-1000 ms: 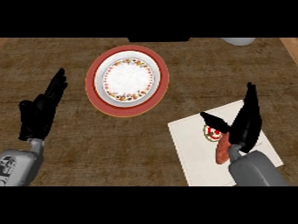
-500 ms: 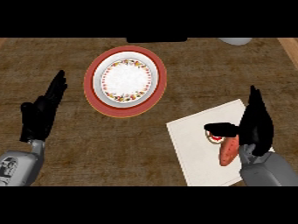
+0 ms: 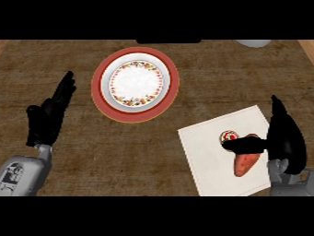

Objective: Pick the sweet potato from the placemat and place it in the plate

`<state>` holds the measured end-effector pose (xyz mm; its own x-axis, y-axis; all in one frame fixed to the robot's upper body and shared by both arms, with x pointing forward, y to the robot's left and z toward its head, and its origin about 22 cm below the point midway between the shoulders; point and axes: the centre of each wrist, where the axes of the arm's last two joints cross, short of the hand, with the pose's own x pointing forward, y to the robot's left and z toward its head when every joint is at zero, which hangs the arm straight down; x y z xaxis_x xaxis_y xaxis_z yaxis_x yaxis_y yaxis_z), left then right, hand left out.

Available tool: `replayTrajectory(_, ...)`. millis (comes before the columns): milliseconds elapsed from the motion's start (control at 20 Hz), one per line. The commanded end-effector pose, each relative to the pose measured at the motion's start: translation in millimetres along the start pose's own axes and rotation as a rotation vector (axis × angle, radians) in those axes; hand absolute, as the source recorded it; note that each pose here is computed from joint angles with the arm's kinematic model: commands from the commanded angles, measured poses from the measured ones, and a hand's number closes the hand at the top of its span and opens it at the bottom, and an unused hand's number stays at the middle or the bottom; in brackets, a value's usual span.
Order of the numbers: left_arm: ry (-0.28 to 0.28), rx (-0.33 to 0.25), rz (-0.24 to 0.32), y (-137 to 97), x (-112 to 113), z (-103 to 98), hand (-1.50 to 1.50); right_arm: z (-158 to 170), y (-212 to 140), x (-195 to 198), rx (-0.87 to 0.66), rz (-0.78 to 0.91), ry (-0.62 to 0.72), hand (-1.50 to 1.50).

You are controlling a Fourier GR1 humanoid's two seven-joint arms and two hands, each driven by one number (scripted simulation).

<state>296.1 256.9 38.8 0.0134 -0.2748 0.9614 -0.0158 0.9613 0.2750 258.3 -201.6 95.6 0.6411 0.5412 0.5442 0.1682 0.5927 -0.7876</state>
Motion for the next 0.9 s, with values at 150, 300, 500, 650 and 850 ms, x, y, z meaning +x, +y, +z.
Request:
replayTrajectory(150,0.006,0.004,-0.002,5,-9,-2,0.00,-4,-20,-4,0.085,0.124,0.242,-1.50)
replayTrajectory(300,-0.004,-0.018,0.001,-1,8,-7,0.00,-3,-1,-19,0.119,0.154,0.284,-1.50)
replayTrajectory(500,-0.015,-0.007,-0.007,-15,0,-9,0.00,-4,7,-11,0.135,0.162,0.297,-1.50)
replayTrajectory(650,-0.017,-0.029,-0.012,-5,13,-11,0.00,-17,19,-12,0.156,0.156,0.312,-1.50)
replayTrajectory(850,-0.006,-0.024,0.005,-3,1,4,0.00,-18,33,-27,0.179,0.154,0.338,-1.50)
